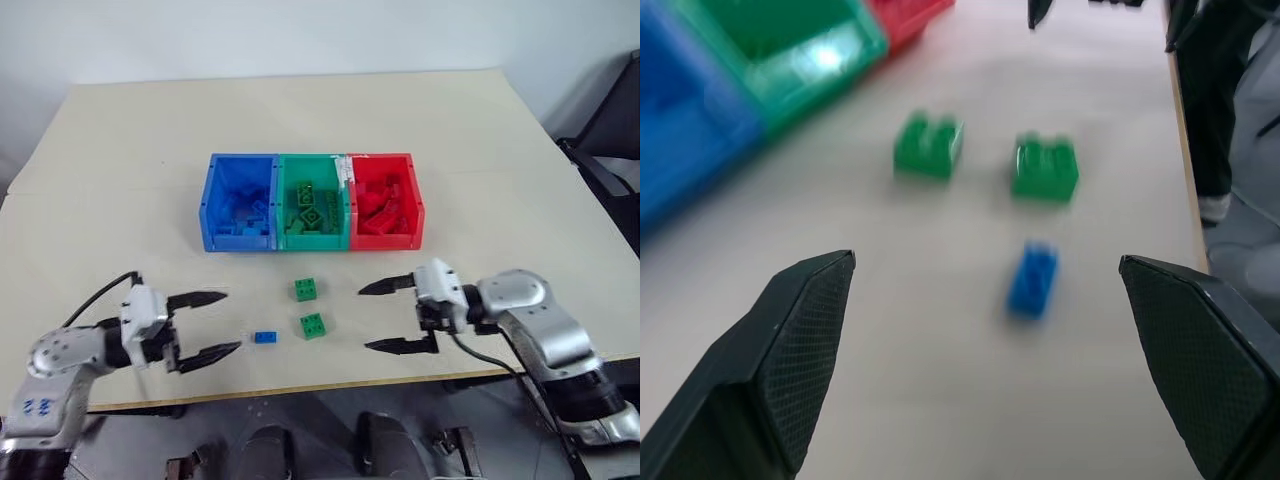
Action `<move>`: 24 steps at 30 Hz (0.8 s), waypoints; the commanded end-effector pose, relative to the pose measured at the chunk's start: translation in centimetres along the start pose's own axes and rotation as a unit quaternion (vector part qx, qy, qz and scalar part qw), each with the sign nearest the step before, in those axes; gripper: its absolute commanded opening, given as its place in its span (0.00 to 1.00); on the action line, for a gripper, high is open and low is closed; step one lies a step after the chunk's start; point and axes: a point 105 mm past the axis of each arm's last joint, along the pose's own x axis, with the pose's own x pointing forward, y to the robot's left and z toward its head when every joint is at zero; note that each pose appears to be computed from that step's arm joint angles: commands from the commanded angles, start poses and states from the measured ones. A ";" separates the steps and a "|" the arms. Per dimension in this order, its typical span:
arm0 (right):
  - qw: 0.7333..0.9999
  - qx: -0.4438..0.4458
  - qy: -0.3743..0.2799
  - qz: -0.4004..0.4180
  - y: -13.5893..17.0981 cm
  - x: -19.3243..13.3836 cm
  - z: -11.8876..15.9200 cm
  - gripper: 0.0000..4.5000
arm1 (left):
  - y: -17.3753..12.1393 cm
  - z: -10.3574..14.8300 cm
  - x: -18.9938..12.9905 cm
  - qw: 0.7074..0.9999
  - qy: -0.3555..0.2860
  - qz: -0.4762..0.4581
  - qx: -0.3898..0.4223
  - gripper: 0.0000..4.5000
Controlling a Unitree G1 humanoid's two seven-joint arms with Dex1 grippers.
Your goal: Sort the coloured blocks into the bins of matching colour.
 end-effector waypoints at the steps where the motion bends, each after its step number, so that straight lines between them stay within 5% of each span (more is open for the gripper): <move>1: 1.000 -0.010 0.011 0.015 -0.2 2.0 -0.2 0.99 | -0.1 1.3 -1.1 0.999 -0.012 0.026 0.023 1.00; 9: 0.999 -0.014 0.014 0.049 -0.3 5.1 -1.4 0.99 | -1.0 1.9 -0.8 0.999 -0.019 0.043 0.021 1.00; 12: 0.999 -0.018 0.012 0.045 -0.4 5.9 -1.5 0.85 | -1.0 2.3 -0.4 0.998 -0.024 0.045 0.021 1.00; 19: 0.999 -0.018 -0.014 0.022 -0.7 5.7 -0.3 0.32 | -1.1 2.8 0.3 0.998 -0.036 0.043 0.021 1.00; 24: 0.994 0.000 -0.088 -0.069 -4.5 3.8 4.4 0.32 | -0.4 2.9 0.0 0.996 -0.050 0.075 0.016 1.00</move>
